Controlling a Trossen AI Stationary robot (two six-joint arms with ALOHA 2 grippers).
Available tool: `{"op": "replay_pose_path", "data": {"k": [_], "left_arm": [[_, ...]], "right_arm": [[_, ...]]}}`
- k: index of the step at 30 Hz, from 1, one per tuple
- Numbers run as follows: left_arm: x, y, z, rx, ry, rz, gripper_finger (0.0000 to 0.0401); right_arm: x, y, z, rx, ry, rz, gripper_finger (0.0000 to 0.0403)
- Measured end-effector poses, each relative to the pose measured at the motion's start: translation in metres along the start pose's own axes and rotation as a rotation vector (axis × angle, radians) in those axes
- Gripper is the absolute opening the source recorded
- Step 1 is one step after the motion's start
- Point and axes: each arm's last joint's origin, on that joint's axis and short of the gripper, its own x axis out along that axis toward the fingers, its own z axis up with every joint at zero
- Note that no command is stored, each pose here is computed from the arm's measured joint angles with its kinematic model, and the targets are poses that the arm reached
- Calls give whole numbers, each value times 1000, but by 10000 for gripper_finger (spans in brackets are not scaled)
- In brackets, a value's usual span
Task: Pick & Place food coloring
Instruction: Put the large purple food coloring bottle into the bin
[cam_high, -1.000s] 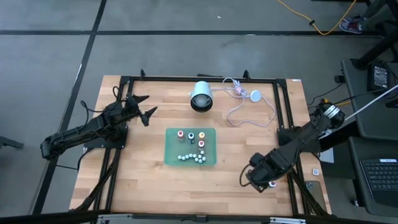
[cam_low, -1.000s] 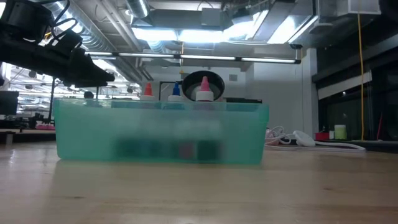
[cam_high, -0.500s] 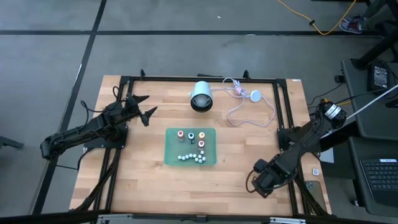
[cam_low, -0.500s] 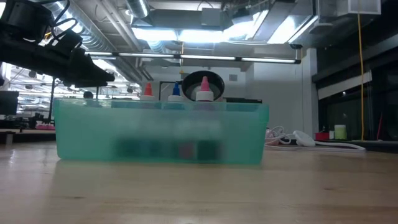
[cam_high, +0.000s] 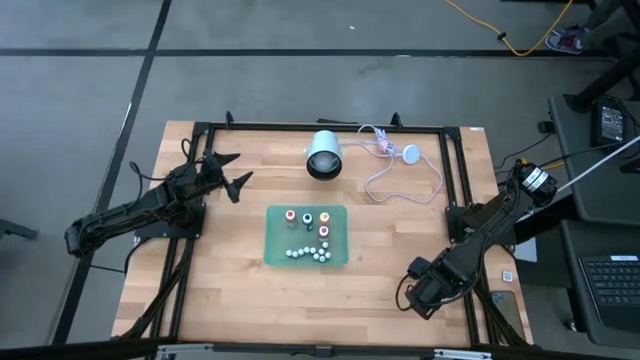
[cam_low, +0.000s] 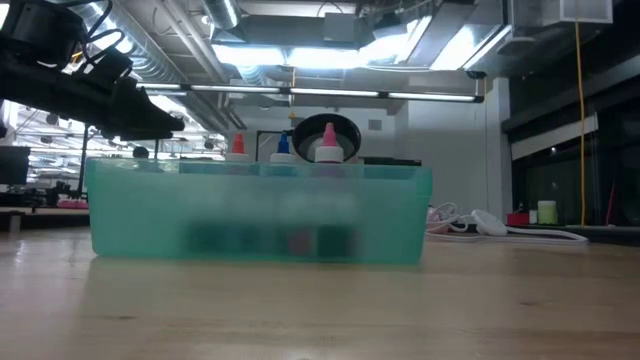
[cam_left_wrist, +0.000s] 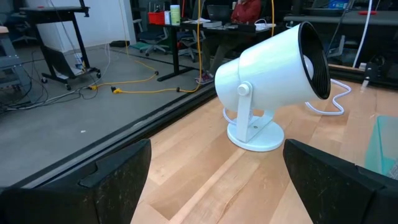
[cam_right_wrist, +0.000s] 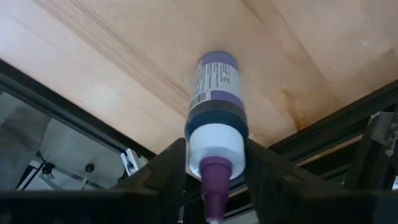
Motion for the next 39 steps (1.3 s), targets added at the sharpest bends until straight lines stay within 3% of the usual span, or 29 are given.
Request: {"op": "replay_pose_path", "data": {"k": [5, 11, 20, 29, 39], "left_arm": [[0, 0, 0, 0, 0, 0, 361], [0, 0, 0, 0, 0, 0, 361], [0, 0, 0, 0, 0, 0, 361], [0, 0, 0, 0, 0, 0, 361], [0, 0, 0, 0, 0, 0, 361]], "right_arm": [[0, 0, 0, -3, 8, -1, 122], [-5, 2, -2, -26, 10, 4, 122], [-46, 17, 5, -172, 6, -4, 122], [-86, 50, 28, -375, 21, -34, 122], [-117, 98, 69, -534, -112, 23, 122]]}}
